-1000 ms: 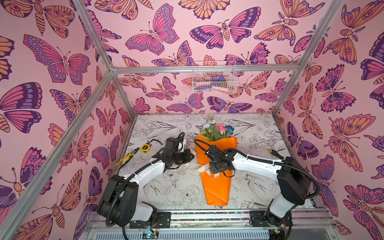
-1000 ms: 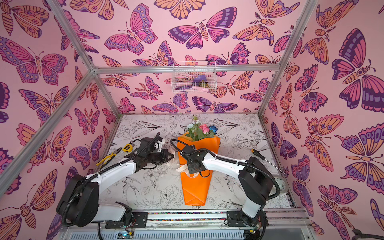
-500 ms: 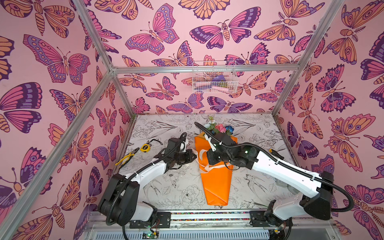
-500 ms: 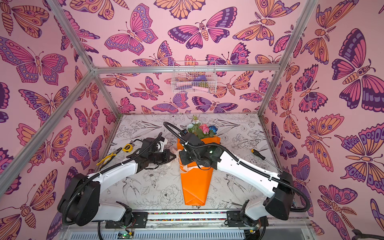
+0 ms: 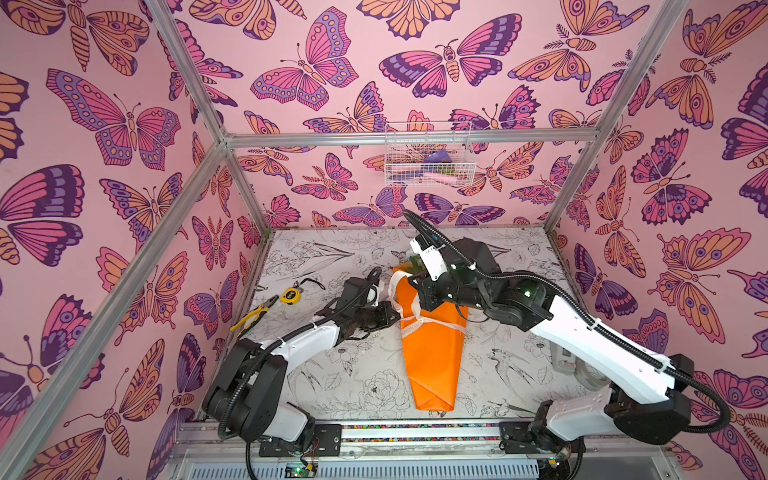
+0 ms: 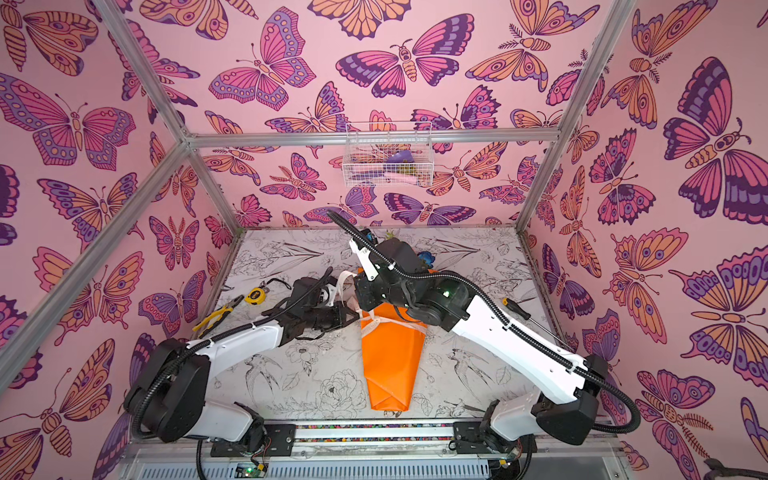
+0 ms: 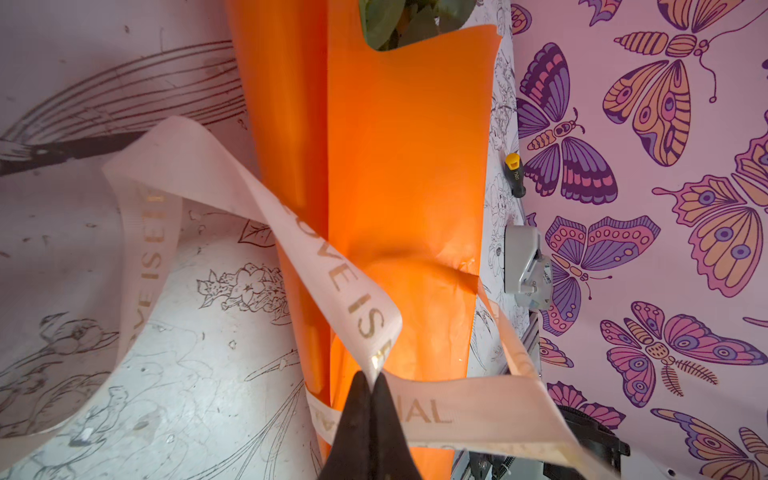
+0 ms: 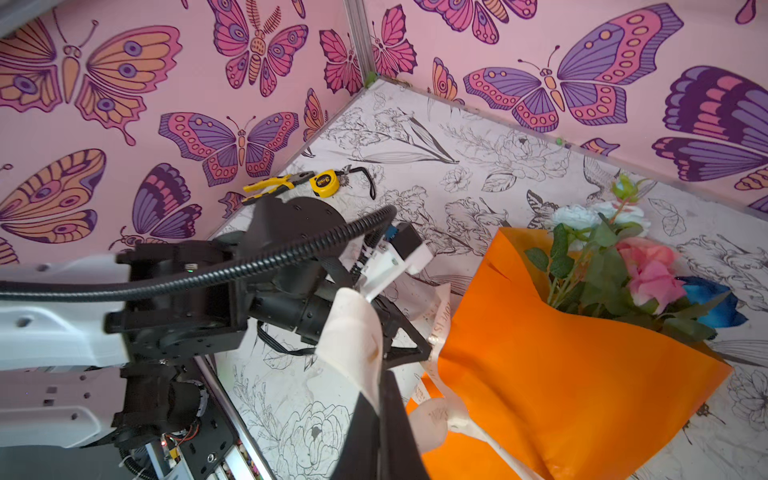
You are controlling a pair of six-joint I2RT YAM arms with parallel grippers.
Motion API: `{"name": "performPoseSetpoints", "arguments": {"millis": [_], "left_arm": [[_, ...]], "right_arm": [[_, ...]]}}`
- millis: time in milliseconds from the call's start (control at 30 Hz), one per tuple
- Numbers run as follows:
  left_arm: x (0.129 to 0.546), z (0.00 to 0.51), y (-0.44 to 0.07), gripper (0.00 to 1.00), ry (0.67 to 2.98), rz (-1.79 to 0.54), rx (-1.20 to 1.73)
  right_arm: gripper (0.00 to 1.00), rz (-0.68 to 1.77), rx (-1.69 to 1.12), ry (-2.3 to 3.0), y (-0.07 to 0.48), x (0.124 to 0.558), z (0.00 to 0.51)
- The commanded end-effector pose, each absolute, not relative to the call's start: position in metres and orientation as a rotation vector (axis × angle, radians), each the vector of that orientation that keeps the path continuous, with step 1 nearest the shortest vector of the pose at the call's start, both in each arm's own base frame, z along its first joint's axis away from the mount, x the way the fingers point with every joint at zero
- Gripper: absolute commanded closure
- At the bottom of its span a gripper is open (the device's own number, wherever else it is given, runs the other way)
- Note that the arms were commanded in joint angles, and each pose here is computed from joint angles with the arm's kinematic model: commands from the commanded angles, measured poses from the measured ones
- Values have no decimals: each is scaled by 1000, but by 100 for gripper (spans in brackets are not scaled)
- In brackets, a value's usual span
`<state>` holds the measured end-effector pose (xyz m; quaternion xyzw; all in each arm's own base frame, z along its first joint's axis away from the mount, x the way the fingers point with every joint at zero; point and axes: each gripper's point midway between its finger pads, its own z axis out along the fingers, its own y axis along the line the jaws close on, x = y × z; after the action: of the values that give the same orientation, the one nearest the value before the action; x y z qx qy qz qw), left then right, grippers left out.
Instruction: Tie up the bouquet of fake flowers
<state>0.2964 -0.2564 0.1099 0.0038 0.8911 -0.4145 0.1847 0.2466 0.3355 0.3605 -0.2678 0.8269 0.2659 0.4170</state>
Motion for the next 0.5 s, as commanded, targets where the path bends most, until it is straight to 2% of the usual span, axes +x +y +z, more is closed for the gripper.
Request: {"name": "performPoseSetpoints", "arguments": {"millis": [0,200,467], "left_arm": [[299,112,-266,100,2498,-1209,29],[300,107,-268,99,2503,-1222,14],[298,95,-264,100,2535,-1196,-11]], "right_arm": [[100,733,-731,2024,348,241,375],[100,715,-647,2047,338,245,366],[100,556,-224,2303,264,237,278]]}}
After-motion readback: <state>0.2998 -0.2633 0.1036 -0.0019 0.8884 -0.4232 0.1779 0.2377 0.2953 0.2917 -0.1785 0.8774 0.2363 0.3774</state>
